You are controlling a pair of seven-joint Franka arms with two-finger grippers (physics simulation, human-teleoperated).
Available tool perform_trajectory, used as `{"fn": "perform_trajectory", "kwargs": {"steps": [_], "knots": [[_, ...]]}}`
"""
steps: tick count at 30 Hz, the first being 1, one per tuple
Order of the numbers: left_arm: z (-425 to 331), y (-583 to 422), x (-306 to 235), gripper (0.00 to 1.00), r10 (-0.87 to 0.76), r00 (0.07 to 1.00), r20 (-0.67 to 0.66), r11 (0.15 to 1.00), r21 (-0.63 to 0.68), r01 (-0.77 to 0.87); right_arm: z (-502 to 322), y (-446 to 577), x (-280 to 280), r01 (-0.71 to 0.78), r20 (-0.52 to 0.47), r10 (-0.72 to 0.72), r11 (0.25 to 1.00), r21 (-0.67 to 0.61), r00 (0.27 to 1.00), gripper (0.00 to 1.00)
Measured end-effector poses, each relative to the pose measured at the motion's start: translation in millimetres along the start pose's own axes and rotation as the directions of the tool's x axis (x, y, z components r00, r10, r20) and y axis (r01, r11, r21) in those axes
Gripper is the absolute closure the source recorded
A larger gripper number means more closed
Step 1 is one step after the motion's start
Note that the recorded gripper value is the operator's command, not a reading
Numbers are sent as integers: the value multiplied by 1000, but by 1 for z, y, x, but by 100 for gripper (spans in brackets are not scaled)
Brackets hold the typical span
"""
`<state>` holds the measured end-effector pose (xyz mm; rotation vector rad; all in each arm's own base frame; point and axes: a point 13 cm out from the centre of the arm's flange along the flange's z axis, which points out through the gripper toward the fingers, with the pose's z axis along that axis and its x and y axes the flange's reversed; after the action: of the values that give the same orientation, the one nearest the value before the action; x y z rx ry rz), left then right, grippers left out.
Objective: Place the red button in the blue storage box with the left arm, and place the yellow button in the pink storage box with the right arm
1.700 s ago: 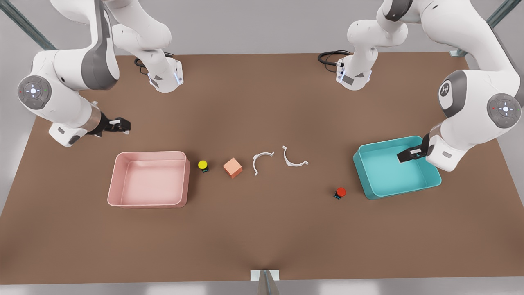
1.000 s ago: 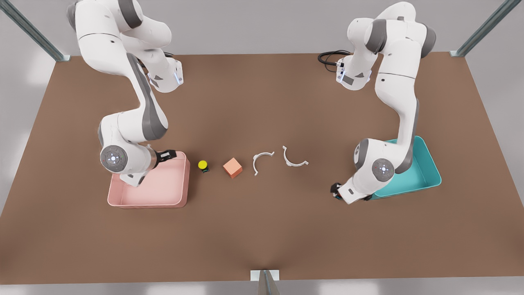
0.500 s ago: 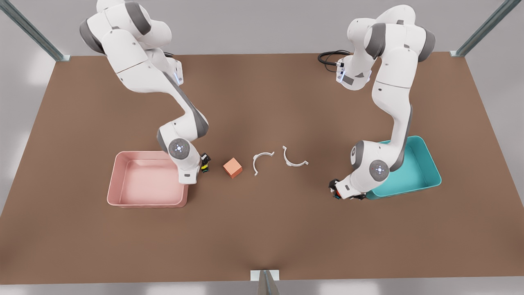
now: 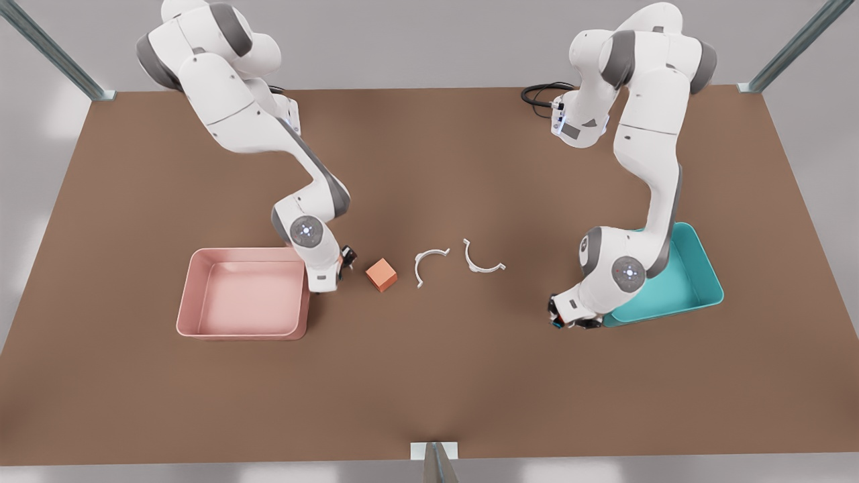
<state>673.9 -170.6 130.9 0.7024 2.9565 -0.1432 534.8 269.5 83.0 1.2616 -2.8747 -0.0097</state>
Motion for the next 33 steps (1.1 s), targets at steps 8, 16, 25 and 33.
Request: {"fn": "perform_trajectory", "kwargs": {"steps": [8, 16, 25, 33], "knots": [[-141, 126, 62, 47, -105, 994, -21, 994, -28, 104, 19, 18, 16, 10, 14, -10, 1000, -9, 1000, 0], [-72, 169, 219, 0, -94, 965, -244, 983, 131, 129, 27, 29, 38, 5, 13, -5, 1000, -11, 1000, 0], [-162, 110, 90, 0, 116, 990, -81, 992, 58, -111, 37, 36, 43, -14, 19, 14, 1000, -19, 1000, 24], [-363, 79, 70, 0, -25, 999, -26, 996, -85, 23, 24, 28, 35, -26, 46, 27, 1000, -9, 999, 57]]}}
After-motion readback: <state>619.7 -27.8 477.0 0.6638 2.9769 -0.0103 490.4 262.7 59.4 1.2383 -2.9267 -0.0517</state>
